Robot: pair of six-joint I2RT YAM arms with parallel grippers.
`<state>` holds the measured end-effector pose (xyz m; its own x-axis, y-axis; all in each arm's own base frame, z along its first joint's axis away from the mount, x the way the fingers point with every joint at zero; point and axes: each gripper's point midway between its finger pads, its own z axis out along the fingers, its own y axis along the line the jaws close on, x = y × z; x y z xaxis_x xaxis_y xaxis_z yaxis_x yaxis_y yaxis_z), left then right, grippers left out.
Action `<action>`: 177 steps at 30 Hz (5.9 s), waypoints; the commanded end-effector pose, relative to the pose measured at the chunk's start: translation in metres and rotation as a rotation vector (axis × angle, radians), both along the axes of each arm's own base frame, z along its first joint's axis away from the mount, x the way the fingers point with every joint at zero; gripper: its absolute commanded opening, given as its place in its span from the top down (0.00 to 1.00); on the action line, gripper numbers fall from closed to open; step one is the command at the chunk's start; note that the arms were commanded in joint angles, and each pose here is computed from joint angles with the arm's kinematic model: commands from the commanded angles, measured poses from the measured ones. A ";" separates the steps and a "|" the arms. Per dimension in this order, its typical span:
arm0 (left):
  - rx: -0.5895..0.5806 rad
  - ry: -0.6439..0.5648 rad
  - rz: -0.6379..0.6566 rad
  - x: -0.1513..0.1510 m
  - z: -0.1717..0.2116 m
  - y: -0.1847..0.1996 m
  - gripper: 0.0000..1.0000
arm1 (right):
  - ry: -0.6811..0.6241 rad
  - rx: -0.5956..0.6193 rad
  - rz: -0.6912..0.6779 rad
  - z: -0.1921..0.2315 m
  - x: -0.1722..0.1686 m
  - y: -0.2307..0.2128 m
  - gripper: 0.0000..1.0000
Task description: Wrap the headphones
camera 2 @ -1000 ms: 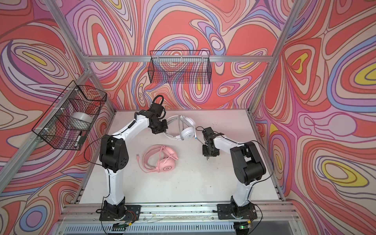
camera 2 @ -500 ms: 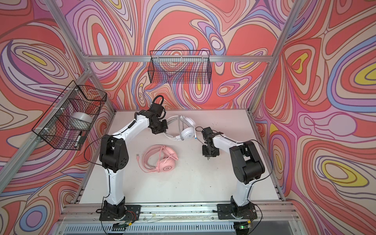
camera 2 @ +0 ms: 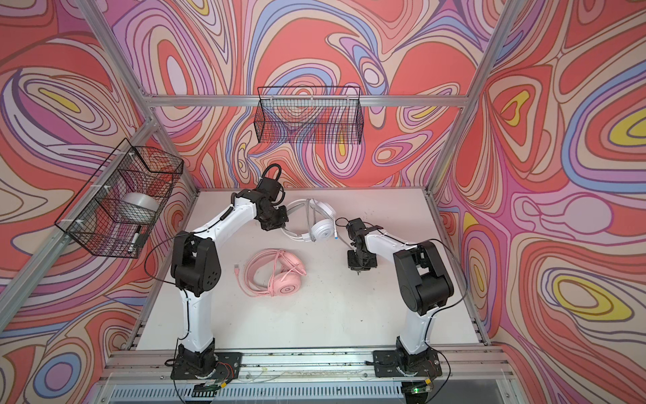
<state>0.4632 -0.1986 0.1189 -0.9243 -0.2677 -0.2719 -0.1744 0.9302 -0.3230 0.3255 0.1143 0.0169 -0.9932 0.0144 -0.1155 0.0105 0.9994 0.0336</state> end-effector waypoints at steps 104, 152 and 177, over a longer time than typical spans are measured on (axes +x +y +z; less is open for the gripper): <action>0.086 0.071 -0.324 -0.046 -0.018 -0.056 1.00 | -0.445 0.343 0.673 0.137 0.147 0.075 1.00; -0.035 0.194 -0.186 -0.046 -0.075 -0.124 0.77 | -0.201 0.083 0.459 0.036 0.193 -0.027 1.00; -0.015 0.201 -0.190 -0.052 -0.076 -0.122 0.33 | -0.193 0.061 0.433 0.048 0.193 -0.033 0.92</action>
